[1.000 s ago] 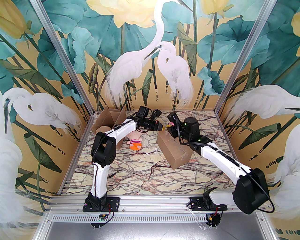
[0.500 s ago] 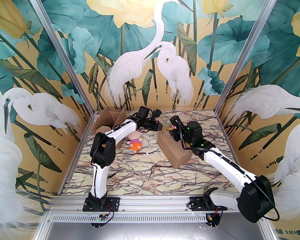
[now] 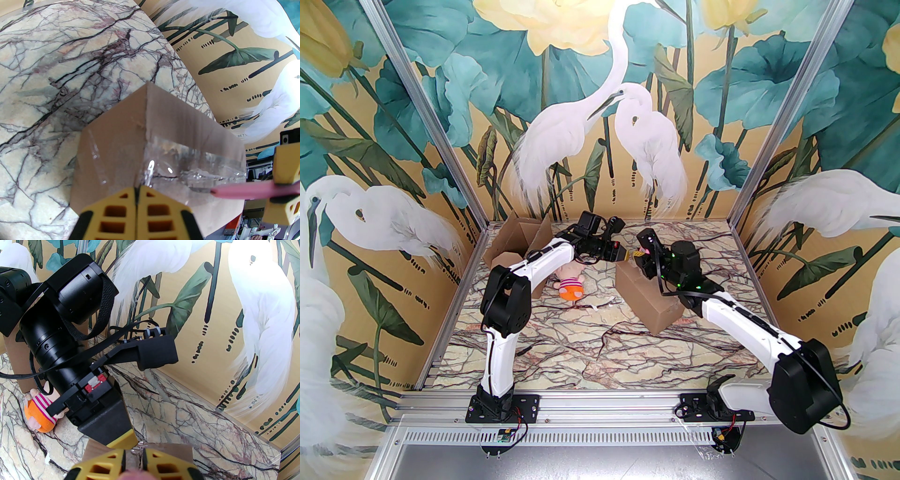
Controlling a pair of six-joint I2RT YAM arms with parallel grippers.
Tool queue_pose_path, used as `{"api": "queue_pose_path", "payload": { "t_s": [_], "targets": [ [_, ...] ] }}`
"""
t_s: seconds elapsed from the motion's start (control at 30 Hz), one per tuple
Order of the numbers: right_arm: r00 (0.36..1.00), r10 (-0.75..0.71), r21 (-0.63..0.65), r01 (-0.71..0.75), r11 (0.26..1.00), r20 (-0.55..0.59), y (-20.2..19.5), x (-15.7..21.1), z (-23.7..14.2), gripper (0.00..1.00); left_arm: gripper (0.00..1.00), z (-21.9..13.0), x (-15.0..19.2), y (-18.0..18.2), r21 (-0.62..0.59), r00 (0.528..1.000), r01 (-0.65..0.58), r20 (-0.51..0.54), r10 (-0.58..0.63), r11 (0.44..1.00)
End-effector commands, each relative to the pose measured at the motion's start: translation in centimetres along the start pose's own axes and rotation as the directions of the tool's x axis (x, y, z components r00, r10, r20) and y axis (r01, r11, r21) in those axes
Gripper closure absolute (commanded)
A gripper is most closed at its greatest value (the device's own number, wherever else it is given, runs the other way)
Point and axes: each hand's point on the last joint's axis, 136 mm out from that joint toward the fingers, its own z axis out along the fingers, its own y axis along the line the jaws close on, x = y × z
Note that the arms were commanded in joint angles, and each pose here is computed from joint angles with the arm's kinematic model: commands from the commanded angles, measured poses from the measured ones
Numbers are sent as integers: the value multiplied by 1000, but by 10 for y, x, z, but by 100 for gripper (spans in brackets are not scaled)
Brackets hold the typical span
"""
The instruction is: Unpack the express box
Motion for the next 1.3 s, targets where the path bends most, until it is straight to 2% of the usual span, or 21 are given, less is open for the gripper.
{"api": "queue_pose_path", "payload": {
  "t_s": [0.0,0.27,0.43,0.7,0.97,1.27],
  "targets": [
    [999,-37,12,37,999,40,-6,-8,8,100,100,1,17,13,-81,998,18,-58,-23,997],
    [996,-56,27,55,998,69,-14,-12,8,100,100,2,19,9,-80,998,-2,-69,-4,997],
    [996,-66,42,64,997,55,-17,-6,9,100,100,2,18,8,-80,998,-8,-68,2,997],
    [999,-41,-7,41,999,15,-11,9,9,100,100,1,18,10,-96,998,-7,-68,1,995],
    [1000,-9,-31,8,999,-29,-2,25,-8,100,100,-1,15,17,-135,998,12,-53,-19,991],
    [998,-27,20,28,999,-59,-5,32,-30,100,100,-5,14,26,-174,998,34,-40,-42,984]
  ]
}}
